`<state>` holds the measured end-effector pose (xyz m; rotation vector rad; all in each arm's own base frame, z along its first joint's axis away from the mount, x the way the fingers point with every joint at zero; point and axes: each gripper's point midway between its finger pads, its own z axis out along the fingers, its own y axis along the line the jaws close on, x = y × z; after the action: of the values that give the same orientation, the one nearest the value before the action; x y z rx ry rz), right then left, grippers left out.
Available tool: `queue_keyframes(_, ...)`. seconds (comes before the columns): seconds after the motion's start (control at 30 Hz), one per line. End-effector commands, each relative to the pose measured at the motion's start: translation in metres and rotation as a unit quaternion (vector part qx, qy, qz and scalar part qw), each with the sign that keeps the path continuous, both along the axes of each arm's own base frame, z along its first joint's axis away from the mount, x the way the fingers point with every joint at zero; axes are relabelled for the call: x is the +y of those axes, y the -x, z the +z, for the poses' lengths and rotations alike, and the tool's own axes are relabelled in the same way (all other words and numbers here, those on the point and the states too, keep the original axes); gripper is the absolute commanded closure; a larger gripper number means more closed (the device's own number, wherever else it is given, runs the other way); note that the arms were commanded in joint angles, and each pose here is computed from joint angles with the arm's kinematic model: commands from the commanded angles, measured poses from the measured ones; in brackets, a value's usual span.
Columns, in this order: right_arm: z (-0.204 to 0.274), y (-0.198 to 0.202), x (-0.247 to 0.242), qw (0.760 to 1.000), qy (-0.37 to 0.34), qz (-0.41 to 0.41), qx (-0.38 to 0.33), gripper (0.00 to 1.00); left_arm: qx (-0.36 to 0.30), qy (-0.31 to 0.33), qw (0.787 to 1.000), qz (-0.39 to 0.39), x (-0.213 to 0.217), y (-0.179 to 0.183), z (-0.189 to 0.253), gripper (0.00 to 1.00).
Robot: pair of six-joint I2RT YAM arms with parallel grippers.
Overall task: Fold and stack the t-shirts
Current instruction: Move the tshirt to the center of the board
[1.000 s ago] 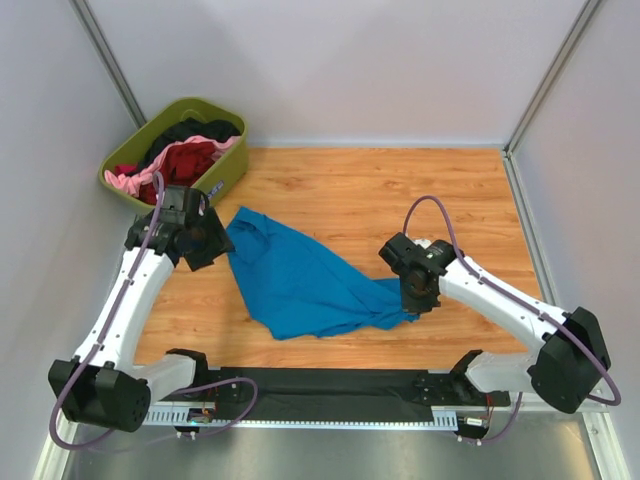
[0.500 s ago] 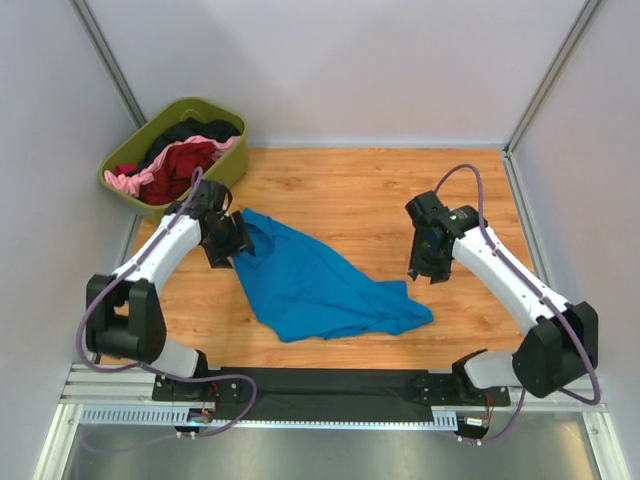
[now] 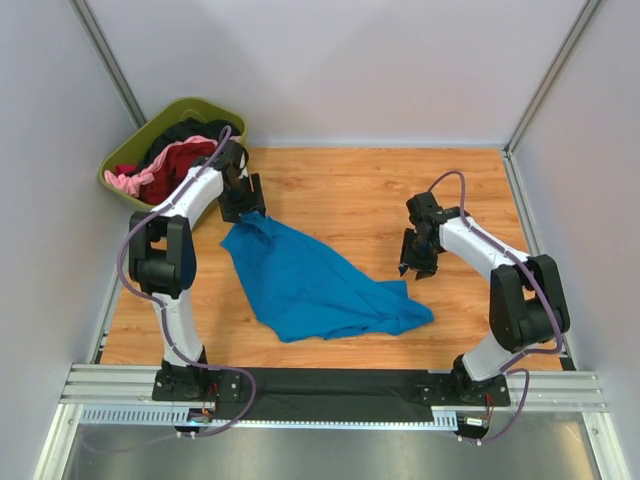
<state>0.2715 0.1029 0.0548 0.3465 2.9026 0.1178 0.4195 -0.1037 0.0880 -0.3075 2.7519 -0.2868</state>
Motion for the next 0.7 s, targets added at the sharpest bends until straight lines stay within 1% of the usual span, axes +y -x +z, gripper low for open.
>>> queue_keyframes(0.0, -0.015, -0.017, 0.01, 0.999, -0.029, 0.016, -0.025, 0.55, -0.002, -0.009, 0.999, -0.034, -0.004, -0.014, -0.006, 0.24)
queue_keyframes(0.13, -0.039, -0.009, 0.015, 0.999, -0.043, 0.012, 0.0, 0.55, 0.012, -0.004, 0.999, -0.046, -0.007, -0.017, -0.022, 0.24)
queue_keyframes(0.2, -0.043, -0.006, 0.018, 0.999, -0.052, 0.014, 0.002, 0.55, 0.015, -0.003, 0.999, -0.048, -0.009, -0.018, -0.028, 0.24)
queue_keyframes(0.37, -0.052, 0.012, 0.006, 0.999, -0.03, 0.0, 0.019, 0.56, 0.015, -0.009, 0.999, -0.05, -0.01, -0.026, -0.033, 0.25)
queue_keyframes(0.47, -0.056, 0.014, 0.002, 1.0, -0.021, -0.004, 0.017, 0.57, 0.015, -0.009, 0.998, -0.057, -0.011, -0.029, -0.036, 0.25)
queue_keyframes(0.57, -0.06, 0.011, 0.0, 1.0, -0.013, -0.002, 0.017, 0.63, 0.007, -0.007, 0.998, -0.063, -0.013, -0.035, -0.036, 0.26)
queue_keyframes(0.6, -0.06, 0.009, 0.0, 1.0, -0.011, 0.0, 0.016, 0.68, 0.006, -0.007, 0.998, -0.063, -0.013, -0.037, -0.036, 0.26)
queue_keyframes(0.67, -0.06, 0.006, -0.001, 1.0, -0.006, 0.002, 0.014, 0.75, 0.006, -0.002, 0.998, -0.062, -0.015, -0.039, -0.036, 0.27)
